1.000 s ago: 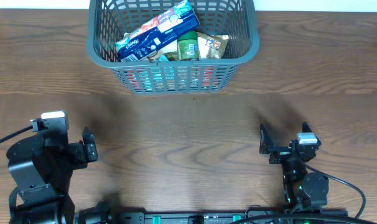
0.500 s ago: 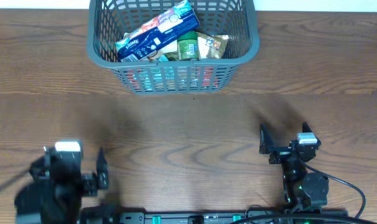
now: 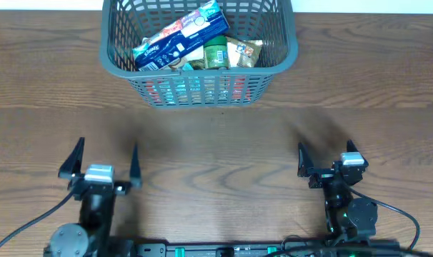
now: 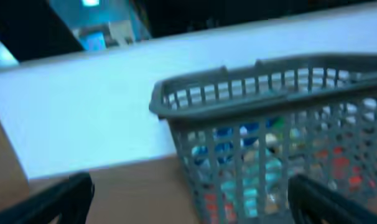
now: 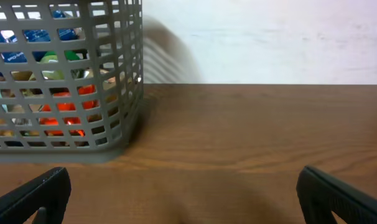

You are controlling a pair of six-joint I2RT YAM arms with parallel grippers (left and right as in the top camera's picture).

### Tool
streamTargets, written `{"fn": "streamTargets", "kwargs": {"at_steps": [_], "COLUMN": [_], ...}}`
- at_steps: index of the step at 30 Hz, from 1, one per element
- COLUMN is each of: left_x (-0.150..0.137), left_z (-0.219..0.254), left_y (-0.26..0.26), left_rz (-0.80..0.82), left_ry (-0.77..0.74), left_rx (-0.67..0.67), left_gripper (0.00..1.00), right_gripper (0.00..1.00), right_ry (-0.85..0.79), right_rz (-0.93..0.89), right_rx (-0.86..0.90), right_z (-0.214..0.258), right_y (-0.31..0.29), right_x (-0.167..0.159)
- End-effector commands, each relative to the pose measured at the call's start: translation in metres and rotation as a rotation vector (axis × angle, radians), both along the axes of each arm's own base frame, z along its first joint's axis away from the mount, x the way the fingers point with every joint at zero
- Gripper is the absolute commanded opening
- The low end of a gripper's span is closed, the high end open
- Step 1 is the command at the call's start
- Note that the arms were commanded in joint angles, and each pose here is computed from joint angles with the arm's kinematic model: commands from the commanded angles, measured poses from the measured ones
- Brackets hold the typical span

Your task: Pack container

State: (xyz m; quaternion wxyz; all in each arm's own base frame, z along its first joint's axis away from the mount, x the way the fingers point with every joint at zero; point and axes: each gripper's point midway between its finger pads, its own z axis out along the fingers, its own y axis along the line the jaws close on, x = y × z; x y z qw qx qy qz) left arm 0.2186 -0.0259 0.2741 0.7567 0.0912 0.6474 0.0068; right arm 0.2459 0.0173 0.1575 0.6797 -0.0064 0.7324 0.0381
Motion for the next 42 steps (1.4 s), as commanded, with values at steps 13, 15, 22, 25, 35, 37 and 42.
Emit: {"fn": "streamTargets", "kwargs": {"at_steps": [13, 15, 22, 25, 35, 37, 42], "left_x": [0.025, 0.024, 0.024, 0.024, 0.024, 0.024, 0.024], "left_z": [-0.133, -0.137, -0.137, -0.137, -0.137, -0.137, -0.137], "left_y": [0.004, 0.004, 0.004, 0.004, 0.004, 0.004, 0.004], "left_rz": [0.042, 0.043, 0.043, 0.043, 0.043, 0.043, 0.043], "left_ry": [0.301, 0.324, 0.329, 0.328, 0.328, 0.328, 0.328], "left_rx": [-0.178, -0.232, -0.273, -0.273, -0.272, -0.272, -0.273], "left_gripper": [0.98, 0.98, 0.99, 0.99, 0.98, 0.98, 0.98], "right_gripper": [0.99, 0.99, 0.99, 0.99, 0.99, 0.99, 0.99], "right_ry": [0.0, 0.0, 0.0, 0.0, 0.0, 0.0, 0.0], "right_rz": [0.017, 0.017, 0.017, 0.017, 0.017, 0.017, 0.017], "right_rx": [-0.001, -0.001, -0.001, -0.001, -0.001, -0.001, -0.001], "right_z": [0.0, 0.0, 0.0, 0.0, 0.0, 0.0, 0.0], "right_y": [0.004, 0.004, 0.004, 0.004, 0.004, 0.004, 0.004], "right_x": [-0.001, -0.001, -0.001, -0.001, -0.001, -0.001, -0.001]}}
